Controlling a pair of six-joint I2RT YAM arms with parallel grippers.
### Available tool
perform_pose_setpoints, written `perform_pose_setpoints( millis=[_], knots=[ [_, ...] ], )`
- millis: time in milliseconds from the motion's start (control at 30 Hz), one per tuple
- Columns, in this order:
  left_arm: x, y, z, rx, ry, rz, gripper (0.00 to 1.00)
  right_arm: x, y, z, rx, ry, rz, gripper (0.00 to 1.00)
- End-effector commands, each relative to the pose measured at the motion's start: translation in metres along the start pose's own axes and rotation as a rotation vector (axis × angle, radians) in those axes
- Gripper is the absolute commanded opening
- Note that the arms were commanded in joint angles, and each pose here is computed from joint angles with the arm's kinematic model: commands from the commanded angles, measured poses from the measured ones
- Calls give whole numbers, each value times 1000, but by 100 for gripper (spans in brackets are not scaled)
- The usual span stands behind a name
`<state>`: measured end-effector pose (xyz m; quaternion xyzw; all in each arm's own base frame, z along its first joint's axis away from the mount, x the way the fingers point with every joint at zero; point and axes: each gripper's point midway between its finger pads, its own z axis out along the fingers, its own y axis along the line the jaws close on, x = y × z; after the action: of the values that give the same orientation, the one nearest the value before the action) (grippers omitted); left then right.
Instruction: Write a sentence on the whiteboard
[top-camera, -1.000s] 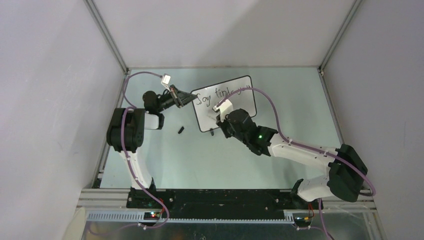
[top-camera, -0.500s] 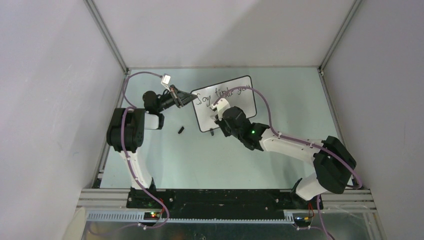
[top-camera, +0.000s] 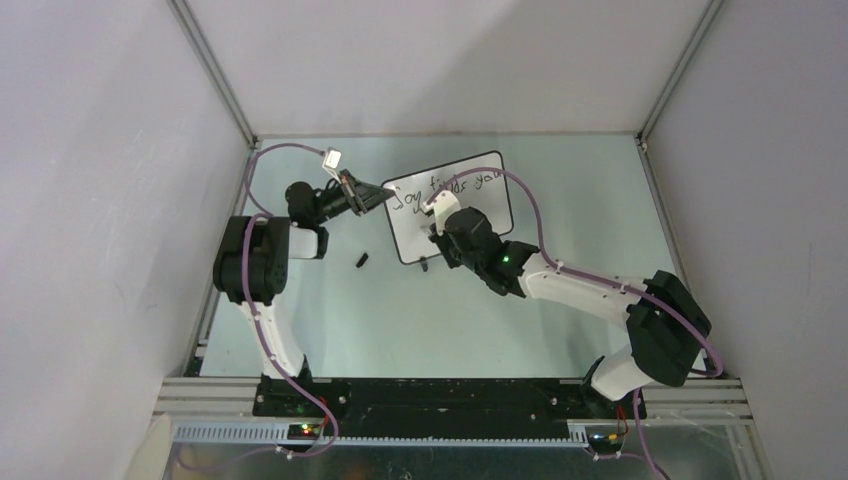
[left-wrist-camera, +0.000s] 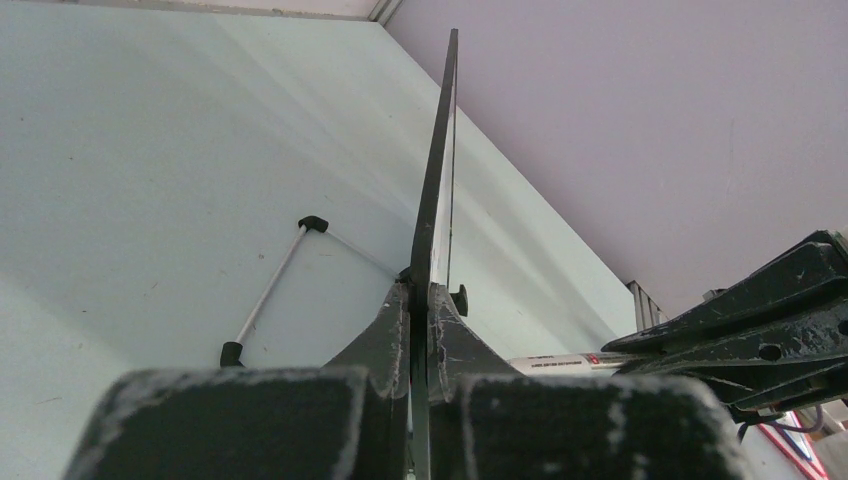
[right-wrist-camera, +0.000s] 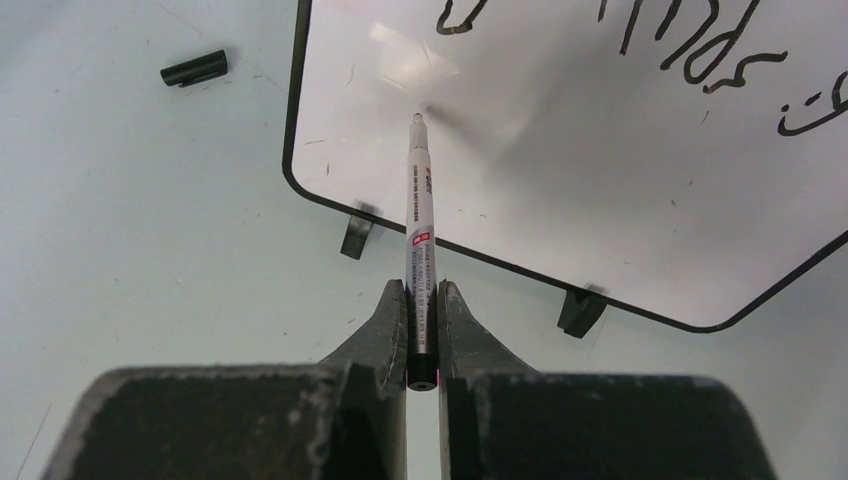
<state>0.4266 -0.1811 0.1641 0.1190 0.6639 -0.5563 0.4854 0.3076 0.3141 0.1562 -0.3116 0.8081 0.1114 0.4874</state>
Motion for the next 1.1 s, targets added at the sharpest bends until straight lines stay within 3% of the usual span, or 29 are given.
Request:
perform_pose_setpoints(
  millis=[0, 667, 1067],
  knots=[
    [-14, -5, -4, 12, -29, 87, 0, -21, -5, 1, 18, -41, 11, 0],
    [-13, -5, -5, 11, -26, 88, 0, 4, 10, -7, -34, 67, -49, 0],
    [-14, -5, -5, 11, -27, 89, 0, -18, -4, 2, 17, 18, -19, 0]
  ],
)
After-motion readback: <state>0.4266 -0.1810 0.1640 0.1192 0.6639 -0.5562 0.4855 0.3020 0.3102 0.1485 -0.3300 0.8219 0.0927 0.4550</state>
